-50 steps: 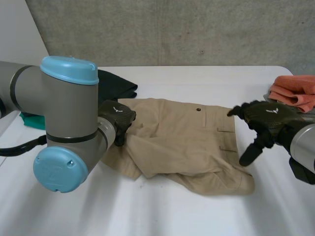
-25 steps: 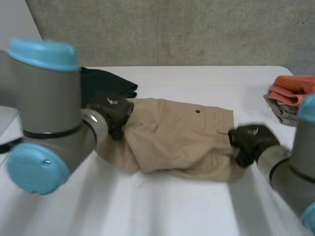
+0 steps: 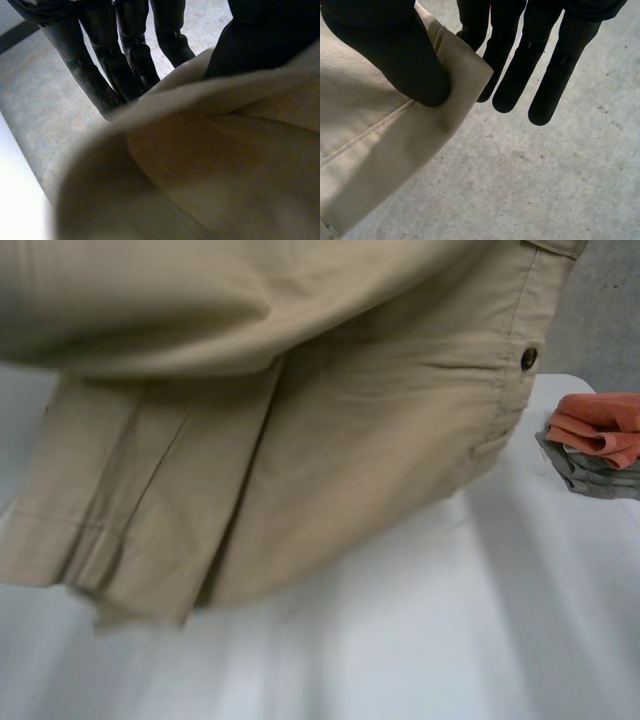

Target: Fold the laundry.

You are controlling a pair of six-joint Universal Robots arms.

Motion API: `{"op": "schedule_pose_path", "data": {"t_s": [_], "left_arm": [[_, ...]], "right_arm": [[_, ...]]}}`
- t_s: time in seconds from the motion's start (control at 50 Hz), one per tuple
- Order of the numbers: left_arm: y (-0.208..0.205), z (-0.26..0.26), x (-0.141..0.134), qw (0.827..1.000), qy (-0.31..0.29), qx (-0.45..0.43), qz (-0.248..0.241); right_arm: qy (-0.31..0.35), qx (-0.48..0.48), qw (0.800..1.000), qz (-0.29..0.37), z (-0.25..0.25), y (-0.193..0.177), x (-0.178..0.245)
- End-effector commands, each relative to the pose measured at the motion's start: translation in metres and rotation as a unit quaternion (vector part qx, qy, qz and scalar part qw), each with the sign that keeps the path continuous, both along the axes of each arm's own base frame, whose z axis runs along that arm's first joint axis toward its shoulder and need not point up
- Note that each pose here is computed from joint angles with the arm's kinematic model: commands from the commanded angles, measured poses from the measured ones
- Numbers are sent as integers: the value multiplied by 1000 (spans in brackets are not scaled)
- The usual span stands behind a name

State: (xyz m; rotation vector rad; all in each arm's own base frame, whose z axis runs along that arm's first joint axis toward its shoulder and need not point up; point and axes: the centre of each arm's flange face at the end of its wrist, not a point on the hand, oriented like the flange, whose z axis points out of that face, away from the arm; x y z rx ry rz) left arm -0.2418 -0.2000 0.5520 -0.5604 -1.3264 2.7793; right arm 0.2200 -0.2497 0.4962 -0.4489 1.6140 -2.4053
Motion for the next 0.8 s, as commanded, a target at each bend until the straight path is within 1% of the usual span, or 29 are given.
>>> {"op": "schedule_pose_path", "data": {"t_s": [0.02, 0.04, 0.08, 0.1, 0.14, 0.16, 0.2, 0.22, 0.26, 0.28, 0.3, 0.36, 0.4, 0.48, 0.52, 0.58, 0.62, 0.64, 0.68, 0.7, 0.74, 0.76, 0.8], "left_arm": [[-97, -84, -35, 995, -39, 88, -38], [-108, -98, -37, 993, -43, 105, -40], [-129, -126, -43, 989, -48, 133, -47], [-148, -152, -49, 986, -51, 152, -52], [-164, -179, -53, 982, -54, 171, -56], [-180, -204, -57, 980, -54, 184, -59], [-194, -229, -62, 977, -55, 193, -66], [-207, -253, -65, 975, -56, 203, -73], [-219, -274, -67, 973, -56, 208, -78], [-225, -284, -68, 973, -55, 210, -79], [-235, -304, -69, 972, -56, 214, -82], [-250, -336, -71, 970, -58, 223, -77], [-258, -345, -71, 972, -57, 218, -69], [-271, -344, -65, 978, -45, 199, -43], [-276, -335, -59, 982, -34, 186, -26], [-277, -326, -55, 982, -26, 185, -14], [-272, -316, -55, 982, -26, 189, -8], [-267, -307, -56, 981, -26, 192, -4], [-261, -299, -53, 979, -28, 202, 4], [-250, -287, -52, 976, -36, 213, 15], [-239, -270, -48, 975, -43, 216, 24], [-223, -262, -47, 970, -56, 234, 32], [-206, -260, -45, 963, -73, 257, 40]], "right_arm": [[19, 61, 998, 8, -52, -28, 29], [34, 88, 995, 8, -75, -36, 35], [50, 112, 992, 6, -98, -45, 39], [62, 126, 990, 2, -120, -55, 43], [73, 135, 988, -3, -143, -65, 48], [80, 137, 987, -12, -163, -75, 52], [87, 135, 987, -20, -182, -84, 56], [93, 132, 987, -30, -201, -94, 60], [99, 124, 987, -36, -219, -101, 66], [101, 117, 987, -37, -226, -104, 70], [102, 102, 989, -43, -239, -112, 74], [99, 74, 991, -47, -266, -128, 83], [90, 53, 994, -43, -281, -137, 90], [69, 9, 997, -44, -295, -157, 100], [61, -5, 997, -48, -297, -168, 104], [66, 3, 997, -48, -297, -175, 106], [79, 28, 995, -54, -293, -179, 104], [91, 55, 992, -65, -290, -180, 97], [106, 86, 988, -68, -285, -176, 92], [119, 117, 983, -72, -277, -170, 85], [136, 147, 977, -70, -268, -160, 79], [156, 172, 971, -62, -257, -147, 74], [187, 205, 959, -48, -253, -132, 69]]}}
